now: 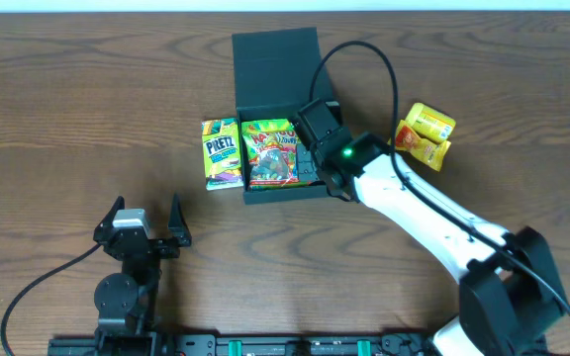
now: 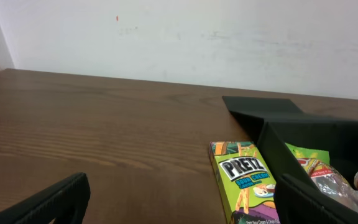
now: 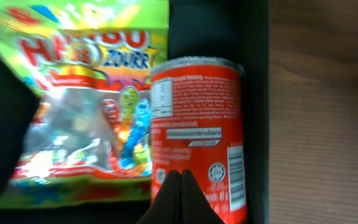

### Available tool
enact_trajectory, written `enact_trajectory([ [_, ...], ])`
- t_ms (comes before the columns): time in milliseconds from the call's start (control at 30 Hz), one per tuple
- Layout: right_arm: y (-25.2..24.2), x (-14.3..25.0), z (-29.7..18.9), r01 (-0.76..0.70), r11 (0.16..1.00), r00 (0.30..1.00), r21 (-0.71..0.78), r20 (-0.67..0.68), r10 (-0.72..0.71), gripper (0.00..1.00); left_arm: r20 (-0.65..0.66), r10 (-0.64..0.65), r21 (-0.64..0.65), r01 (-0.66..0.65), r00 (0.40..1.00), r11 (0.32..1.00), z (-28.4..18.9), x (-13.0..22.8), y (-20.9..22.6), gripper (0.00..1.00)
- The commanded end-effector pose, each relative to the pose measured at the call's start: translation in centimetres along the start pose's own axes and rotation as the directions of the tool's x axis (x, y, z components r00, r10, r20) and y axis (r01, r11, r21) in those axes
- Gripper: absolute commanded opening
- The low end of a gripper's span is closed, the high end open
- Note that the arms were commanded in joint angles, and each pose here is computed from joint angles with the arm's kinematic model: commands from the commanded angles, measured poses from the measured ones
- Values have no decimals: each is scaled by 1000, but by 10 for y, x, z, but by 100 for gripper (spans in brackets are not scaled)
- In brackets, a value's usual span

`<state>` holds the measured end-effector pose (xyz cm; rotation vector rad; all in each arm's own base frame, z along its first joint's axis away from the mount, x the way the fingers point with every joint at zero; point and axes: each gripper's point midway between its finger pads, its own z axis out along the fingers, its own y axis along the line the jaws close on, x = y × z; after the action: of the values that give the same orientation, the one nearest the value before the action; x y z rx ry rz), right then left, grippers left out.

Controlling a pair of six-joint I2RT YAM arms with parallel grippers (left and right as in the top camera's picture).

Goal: Pack container
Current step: 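Carry the red can left and lower it into the box, then open the right gripper and move it to the yellow canister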

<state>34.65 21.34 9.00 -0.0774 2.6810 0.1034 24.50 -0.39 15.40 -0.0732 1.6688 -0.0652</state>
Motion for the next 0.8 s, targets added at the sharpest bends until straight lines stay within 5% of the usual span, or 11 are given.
enact_trajectory([
  [0,-9,-1,13,-18,999,1000,45,6,18,1,-60,6,-17,-7,998,1000,0,18,4,95],
  [767,-14,-9,29,-2,997,999,83,36,-1,1,-60,6,-17,-7,998,1000,0,18,4,95],
])
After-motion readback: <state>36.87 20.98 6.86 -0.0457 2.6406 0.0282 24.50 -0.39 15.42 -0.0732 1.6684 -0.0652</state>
